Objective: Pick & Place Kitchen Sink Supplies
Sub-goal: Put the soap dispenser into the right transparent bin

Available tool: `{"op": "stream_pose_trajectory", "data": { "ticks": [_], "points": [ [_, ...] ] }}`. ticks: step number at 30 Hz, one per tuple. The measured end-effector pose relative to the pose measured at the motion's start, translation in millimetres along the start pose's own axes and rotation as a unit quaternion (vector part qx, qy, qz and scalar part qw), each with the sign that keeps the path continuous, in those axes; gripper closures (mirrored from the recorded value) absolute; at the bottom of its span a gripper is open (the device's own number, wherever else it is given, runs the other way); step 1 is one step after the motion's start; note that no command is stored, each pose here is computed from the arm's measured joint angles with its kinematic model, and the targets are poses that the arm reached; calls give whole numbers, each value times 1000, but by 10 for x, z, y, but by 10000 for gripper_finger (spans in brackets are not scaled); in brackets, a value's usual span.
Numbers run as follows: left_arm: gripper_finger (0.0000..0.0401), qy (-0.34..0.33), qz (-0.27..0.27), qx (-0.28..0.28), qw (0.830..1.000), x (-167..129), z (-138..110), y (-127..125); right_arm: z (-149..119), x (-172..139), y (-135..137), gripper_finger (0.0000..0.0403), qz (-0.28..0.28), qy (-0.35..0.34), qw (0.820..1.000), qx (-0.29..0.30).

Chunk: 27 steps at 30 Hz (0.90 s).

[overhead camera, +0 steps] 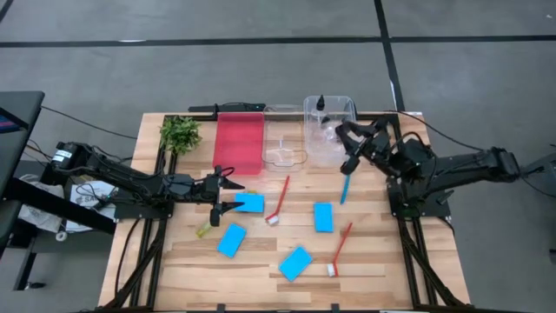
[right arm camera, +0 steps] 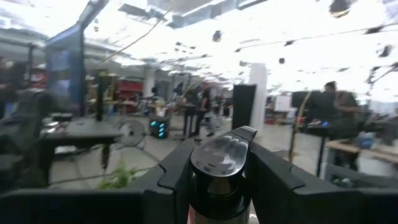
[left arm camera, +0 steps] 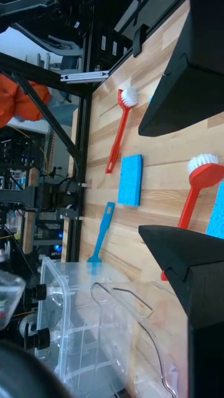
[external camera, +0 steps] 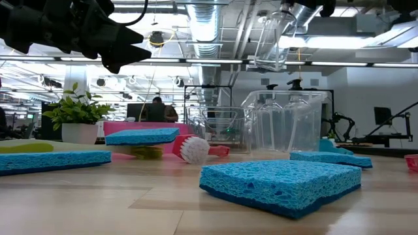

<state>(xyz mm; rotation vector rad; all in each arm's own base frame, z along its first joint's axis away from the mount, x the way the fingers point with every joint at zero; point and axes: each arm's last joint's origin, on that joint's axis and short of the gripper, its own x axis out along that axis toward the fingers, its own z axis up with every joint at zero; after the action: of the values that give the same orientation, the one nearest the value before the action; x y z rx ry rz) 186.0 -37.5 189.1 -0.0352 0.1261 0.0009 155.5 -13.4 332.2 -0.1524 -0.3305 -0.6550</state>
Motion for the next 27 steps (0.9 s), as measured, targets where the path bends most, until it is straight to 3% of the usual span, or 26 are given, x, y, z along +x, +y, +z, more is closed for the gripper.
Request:
{"op": "stream_pose_trajectory", "data": {
  "ticks": [11, 19, 27],
  "points": [
    [153, 0, 0, 0, 1000, 0, 0, 0, 58, 109, -275, 283, -99, -46, 994, -30],
    [153, 0, 0, 0, 1000, 0, 0, 0, 11, 185, -494, 283, -165, -45, 985, -31],
    [153, 0, 0, 0, 1000, 0, 0, 0, -177, 333, -643, 283, -190, -14, 981, -18]
  ]
}}
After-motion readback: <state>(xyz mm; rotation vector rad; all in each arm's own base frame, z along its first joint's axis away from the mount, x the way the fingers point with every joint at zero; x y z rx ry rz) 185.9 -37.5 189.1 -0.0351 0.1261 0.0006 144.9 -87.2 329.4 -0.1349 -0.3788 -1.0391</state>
